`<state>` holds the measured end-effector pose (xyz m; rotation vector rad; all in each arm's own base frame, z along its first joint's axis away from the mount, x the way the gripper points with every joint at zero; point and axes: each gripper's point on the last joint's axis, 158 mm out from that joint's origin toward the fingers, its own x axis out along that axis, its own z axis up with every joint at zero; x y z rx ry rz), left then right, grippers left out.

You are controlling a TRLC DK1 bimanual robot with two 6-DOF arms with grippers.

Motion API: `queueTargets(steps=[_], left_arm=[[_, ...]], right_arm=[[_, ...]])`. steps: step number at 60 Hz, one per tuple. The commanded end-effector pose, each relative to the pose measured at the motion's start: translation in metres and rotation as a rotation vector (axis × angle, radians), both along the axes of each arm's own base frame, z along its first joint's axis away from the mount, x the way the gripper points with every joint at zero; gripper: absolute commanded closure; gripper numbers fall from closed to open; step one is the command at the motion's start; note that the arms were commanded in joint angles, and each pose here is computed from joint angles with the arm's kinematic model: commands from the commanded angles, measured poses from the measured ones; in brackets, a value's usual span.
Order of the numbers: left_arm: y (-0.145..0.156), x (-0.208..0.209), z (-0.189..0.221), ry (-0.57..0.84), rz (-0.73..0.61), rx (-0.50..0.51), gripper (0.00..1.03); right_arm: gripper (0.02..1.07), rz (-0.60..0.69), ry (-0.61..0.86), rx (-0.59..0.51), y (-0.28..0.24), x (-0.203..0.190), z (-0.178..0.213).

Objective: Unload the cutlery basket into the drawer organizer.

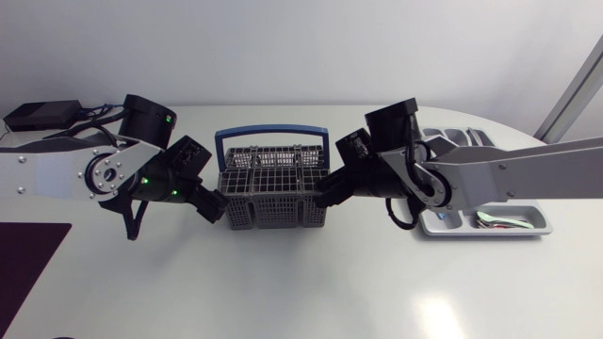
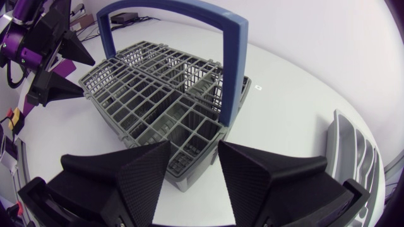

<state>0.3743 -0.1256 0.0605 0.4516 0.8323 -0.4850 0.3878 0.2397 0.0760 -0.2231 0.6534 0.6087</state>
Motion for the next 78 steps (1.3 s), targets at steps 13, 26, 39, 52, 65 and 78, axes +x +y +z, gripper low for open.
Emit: queueTargets(steps=[13, 26, 39, 52, 65, 78], left_arm=[[-0.002, 0.02, 0.003, -0.021, -0.003, 0.004, 0.09], [-0.001, 0.017, 0.012, -0.039, -0.002, -0.001, 0.09], [-0.006, 0.001, 0.037, -0.075, -0.016, -0.026, 0.08], [-0.003, -0.012, 0.069, -0.136, -0.009, -0.057, 0.07], [0.015, -0.02, 0.085, -0.177, 0.039, -0.079, 0.07], [0.029, -0.032, 0.098, -0.215, 0.078, -0.115, 0.06]], right_arm=[[0.51, -0.04, 0.001, 0.0, -0.01, 0.002, 0.001], [0.51, -0.021, -0.054, 0.037, -0.004, -0.005, 0.03], [0.5, -0.022, -0.119, 0.075, -0.009, -0.012, 0.068], [0.47, -0.043, -0.196, 0.071, -0.025, -0.023, 0.094], [0.43, -0.11, -0.253, 0.043, -0.066, -0.025, 0.105], [0.33, -0.179, -0.317, 0.027, -0.108, -0.032, 0.118]])
